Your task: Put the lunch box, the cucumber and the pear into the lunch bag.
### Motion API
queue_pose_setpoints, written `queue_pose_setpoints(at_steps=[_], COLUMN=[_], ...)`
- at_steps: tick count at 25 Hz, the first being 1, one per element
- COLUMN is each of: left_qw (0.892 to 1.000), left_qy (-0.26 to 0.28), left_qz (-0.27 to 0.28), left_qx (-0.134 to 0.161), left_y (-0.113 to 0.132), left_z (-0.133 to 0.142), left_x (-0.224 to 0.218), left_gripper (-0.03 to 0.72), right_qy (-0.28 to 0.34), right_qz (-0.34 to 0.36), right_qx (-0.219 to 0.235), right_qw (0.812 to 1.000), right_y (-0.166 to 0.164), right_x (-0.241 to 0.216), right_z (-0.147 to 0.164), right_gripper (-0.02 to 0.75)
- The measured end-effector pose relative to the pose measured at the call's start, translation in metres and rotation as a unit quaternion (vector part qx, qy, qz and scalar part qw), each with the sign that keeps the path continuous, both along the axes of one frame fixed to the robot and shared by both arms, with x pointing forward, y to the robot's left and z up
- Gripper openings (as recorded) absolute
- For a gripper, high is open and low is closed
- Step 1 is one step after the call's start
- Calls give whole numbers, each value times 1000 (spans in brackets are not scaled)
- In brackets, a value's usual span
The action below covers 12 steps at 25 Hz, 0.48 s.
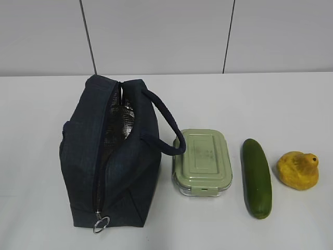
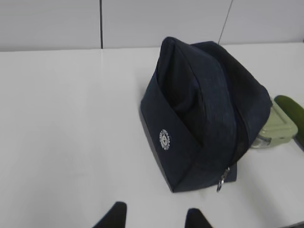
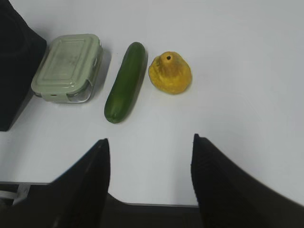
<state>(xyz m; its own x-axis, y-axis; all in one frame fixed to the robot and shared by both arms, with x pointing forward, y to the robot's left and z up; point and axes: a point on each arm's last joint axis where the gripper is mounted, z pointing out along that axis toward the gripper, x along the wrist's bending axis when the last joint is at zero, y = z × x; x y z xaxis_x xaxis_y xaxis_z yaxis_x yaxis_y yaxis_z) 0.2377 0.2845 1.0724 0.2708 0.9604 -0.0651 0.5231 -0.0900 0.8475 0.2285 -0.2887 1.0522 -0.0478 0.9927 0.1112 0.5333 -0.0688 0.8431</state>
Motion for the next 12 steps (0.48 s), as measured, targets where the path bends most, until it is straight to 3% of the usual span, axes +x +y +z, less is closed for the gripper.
queue_pose_setpoints(at_steps=[3,5,10,12], left_qw=[1000,1000,994,991], left_qy=[11,19,52,55], left_qz=[-5,-10,-63,-78], left_qx=[12,3,-74,-90], left_y=[0,-3,-24,-30], left_z=[24,38,60,63], left_x=[15,28,73,91], left_gripper=[241,241,241,241], right_qy=[32,38,34,34], right_qz=[6,13,18,28], right_qx=[14,33,67,71], right_qw=[999,999,997,997], right_y=[2,5,9,10], right_x=[14,27,63,84], right_z=[11,21,40,42], right_gripper=[430,430,430,430])
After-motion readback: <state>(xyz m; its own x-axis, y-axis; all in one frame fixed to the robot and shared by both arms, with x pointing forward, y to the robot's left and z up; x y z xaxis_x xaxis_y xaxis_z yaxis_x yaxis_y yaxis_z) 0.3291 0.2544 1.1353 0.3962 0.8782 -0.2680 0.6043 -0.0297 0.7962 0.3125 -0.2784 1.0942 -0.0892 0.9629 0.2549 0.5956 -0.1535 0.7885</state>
